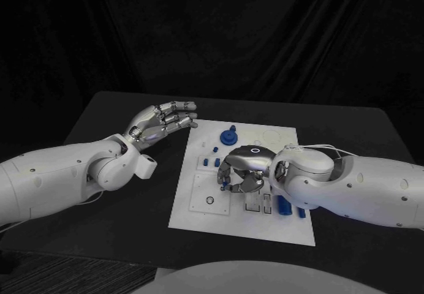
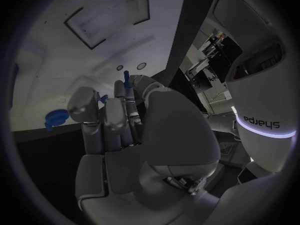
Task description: Assemble the parts on the task board
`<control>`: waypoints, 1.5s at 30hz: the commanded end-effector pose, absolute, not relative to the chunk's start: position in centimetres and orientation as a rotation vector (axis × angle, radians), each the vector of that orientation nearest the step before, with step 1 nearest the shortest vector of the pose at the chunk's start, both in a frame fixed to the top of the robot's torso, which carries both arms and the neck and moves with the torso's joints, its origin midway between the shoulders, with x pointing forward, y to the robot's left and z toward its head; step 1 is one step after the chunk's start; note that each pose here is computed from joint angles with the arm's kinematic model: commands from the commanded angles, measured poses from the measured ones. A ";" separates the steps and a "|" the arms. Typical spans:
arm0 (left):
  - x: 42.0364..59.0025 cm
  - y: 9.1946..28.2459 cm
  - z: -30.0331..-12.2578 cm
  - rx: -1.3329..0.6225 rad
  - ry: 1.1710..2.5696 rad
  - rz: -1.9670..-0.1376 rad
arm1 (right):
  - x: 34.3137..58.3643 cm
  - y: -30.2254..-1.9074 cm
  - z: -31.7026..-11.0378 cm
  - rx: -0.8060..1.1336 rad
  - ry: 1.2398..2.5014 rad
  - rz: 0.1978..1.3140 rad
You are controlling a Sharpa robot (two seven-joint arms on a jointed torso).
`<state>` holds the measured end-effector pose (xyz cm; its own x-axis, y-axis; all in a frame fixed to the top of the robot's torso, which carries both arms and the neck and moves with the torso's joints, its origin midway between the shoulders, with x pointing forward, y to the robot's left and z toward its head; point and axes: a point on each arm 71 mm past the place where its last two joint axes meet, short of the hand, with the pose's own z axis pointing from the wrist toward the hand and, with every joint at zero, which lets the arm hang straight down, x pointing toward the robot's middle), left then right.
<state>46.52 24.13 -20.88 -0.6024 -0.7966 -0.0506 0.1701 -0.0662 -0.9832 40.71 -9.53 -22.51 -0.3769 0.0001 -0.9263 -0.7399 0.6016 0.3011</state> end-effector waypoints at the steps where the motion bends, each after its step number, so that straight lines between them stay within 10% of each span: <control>1: 46.4 23.9 -20.7 -0.679 1.468 -1.803 | 40.7 -9.5 -22.9 -0.645 1.795 0.861; 45: 46.2 23.9 -21.7 -0.706 1.515 -1.805 | 40.6 -8.7 -23.7 -0.702 1.710 0.885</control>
<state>46.31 24.05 -21.78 -0.6196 -0.7844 -0.0302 0.1440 -0.0758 -0.9867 40.69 -8.74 -23.58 -0.2936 -0.0306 -0.9554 -0.7988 0.5568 0.2277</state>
